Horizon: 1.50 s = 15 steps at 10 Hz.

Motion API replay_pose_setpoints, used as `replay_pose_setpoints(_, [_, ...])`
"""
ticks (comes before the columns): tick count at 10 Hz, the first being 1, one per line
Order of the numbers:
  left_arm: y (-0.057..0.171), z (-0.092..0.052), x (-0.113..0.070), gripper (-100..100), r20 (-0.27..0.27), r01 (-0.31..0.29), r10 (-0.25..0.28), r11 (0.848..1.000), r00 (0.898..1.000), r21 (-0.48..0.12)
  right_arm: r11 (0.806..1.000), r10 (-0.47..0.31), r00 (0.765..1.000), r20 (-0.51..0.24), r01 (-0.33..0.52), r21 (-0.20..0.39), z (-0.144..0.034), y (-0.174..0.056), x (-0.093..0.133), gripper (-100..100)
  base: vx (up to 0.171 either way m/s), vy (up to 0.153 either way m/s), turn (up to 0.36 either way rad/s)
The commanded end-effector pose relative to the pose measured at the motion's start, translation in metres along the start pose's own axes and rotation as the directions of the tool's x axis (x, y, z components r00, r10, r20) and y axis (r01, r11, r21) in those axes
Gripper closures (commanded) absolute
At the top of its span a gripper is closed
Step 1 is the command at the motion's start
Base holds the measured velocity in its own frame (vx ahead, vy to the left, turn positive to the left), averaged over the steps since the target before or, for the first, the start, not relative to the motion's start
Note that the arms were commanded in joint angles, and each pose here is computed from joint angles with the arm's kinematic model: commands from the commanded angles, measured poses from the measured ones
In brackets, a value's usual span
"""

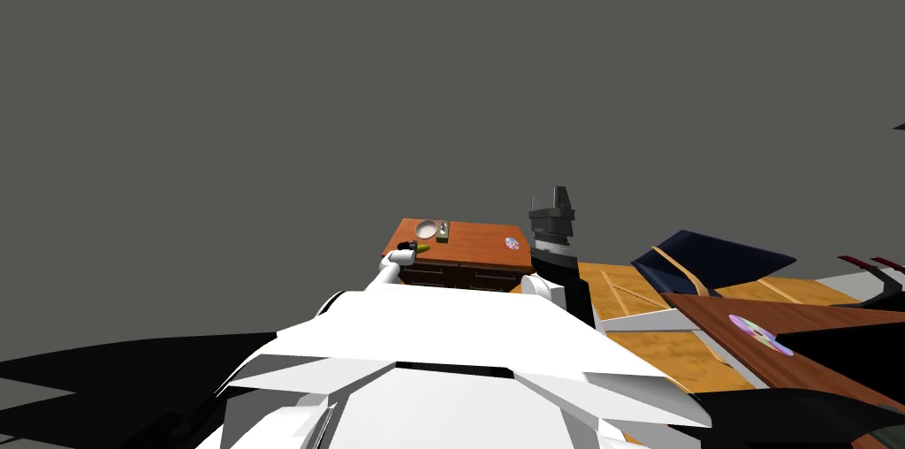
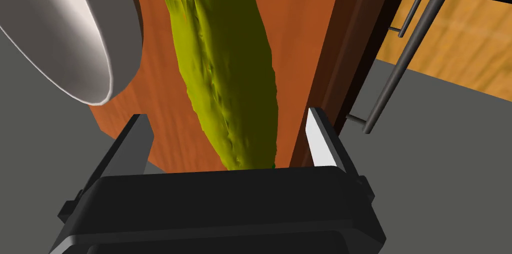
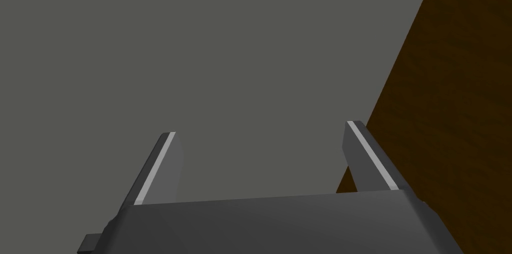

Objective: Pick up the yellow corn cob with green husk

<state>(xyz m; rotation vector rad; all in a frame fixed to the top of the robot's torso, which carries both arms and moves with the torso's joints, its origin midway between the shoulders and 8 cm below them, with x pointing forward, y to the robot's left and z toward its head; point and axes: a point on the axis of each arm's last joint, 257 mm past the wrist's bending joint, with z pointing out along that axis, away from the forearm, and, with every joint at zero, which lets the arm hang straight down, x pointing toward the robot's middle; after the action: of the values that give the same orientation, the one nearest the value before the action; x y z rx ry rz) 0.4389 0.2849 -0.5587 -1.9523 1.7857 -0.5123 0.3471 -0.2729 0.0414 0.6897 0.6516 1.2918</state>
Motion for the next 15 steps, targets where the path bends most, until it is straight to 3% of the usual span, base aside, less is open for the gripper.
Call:
replay_pose_setpoints(1, [0.01,0.001,0.001,-100,0.0,-0.001,0.001,1.0,1.0,0.003,1.0,0.0,1.0,0.0,0.0,0.0,0.0,0.0,0.0,0,0.09,0.004,-0.001])
replay_pose_setpoints(3, [0.012,0.002,0.001,-100,0.0,-0.001,0.001,1.0,1.0,0.002,1.0,0.0,1.0,0.0,0.0,0.0,0.0,0.0,0.0,0,0.053,0.006,-0.001])
replay_pose_setpoints(4, [0.012,0.002,0.001,100,0.0,-0.001,0.001,1.0,1.0,0.004,1.0,0.0,1.0,0.0,0.0,0.0,0.0,0.0,0.0,0,0.0,0.0,0.0])
replay_pose_setpoints(8, [0.013,0.002,0.001,100,0.0,0.001,-0.001,1.0,1.0,0.002,1.0,0.0,1.0,0.0,0.0,0.0,0.0,0.0,0.0,0,0.0,0.0,0.0])
replay_pose_setpoints(9, [0.013,0.002,0.001,0,0.0,0.0,0.0,1.0,1.0,0.002,1.0,0.0,1.0,0.0,0.0,0.0,0.0,0.0,0.0,0,0.0,0.0,0.0])
replay_pose_setpoints(10, [0.002,0.0,0.001,100,0.0,-0.001,0.001,1.0,1.0,0.002,1.0,0.0,1.0,0.0,0.0,0.0,0.0,0.0,0.0,0,-0.046,-0.011,0.003])
replay_pose_setpoints(14, [-0.009,-0.002,0.001,100,0.0,-0.001,0.001,1.0,1.0,0.003,1.0,0.0,1.0,0.0,0.0,0.0,0.0,0.0,0.0,0,-0.08,-0.009,0.001])
replay_pose_setpoints(15, [-0.008,-0.002,0.001,0,0.0,-0.001,0.001,1.0,1.0,-0.001,1.0,0.0,1.0,0.0,0.0,0.0,0.0,0.0,0.0,0,-0.008,-0.001,0.001])
